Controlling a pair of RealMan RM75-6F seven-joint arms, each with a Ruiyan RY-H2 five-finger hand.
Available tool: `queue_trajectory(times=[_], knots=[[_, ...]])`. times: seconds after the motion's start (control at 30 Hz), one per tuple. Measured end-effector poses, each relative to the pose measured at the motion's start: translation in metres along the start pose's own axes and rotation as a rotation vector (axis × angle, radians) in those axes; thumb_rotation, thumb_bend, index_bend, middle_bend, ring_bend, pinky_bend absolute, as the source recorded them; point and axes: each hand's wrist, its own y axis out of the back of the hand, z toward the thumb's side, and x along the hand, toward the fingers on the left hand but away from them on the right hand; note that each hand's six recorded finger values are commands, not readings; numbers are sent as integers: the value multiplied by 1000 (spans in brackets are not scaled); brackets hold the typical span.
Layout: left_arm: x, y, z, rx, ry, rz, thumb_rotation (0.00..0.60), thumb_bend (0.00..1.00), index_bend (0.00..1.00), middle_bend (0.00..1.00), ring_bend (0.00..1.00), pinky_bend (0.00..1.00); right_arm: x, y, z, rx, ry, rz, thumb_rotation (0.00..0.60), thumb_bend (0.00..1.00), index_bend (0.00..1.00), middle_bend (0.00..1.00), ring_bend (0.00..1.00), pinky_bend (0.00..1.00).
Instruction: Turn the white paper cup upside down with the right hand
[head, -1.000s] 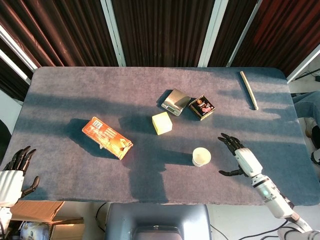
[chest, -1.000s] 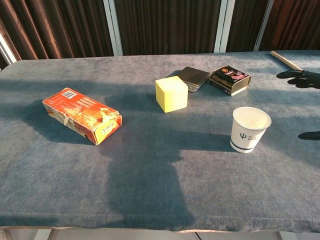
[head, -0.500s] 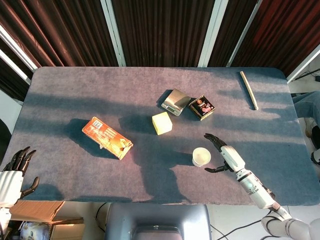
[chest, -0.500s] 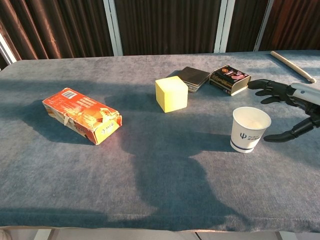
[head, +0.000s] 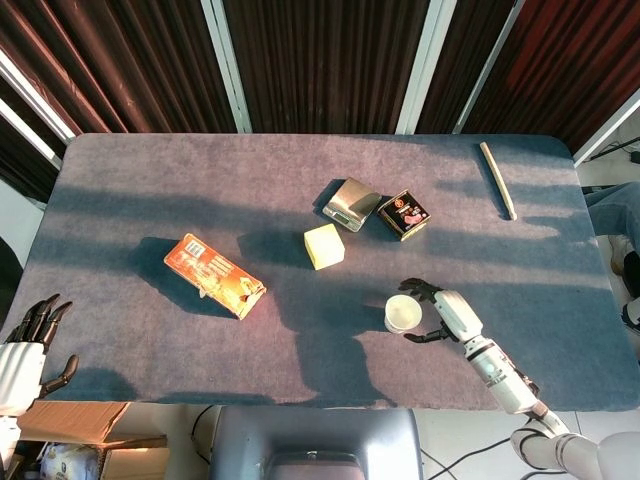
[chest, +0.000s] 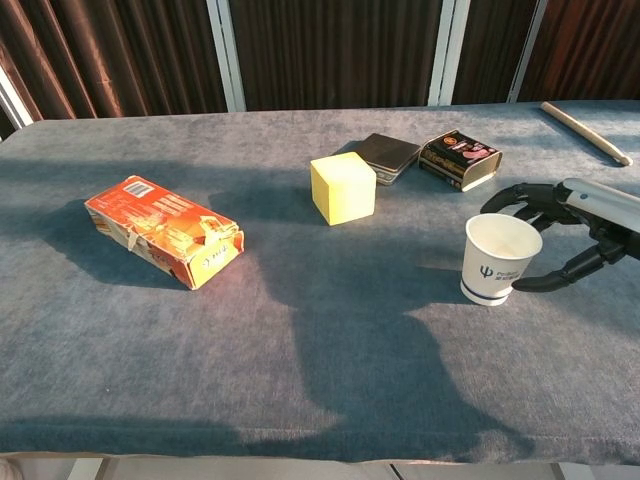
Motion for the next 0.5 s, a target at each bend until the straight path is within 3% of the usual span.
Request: queue_trajectory(times=[0.3,0.5], knots=[[-1,0,0,1,0,-4,600,376,113,19,0,262,0,5,4,41,16,-63,600,155,570,463,519,635],[-1,0,1,0,1,-6,600,375,113,19,0,262,4,16,14,147,62,-115,600,155,575,465,520,635]])
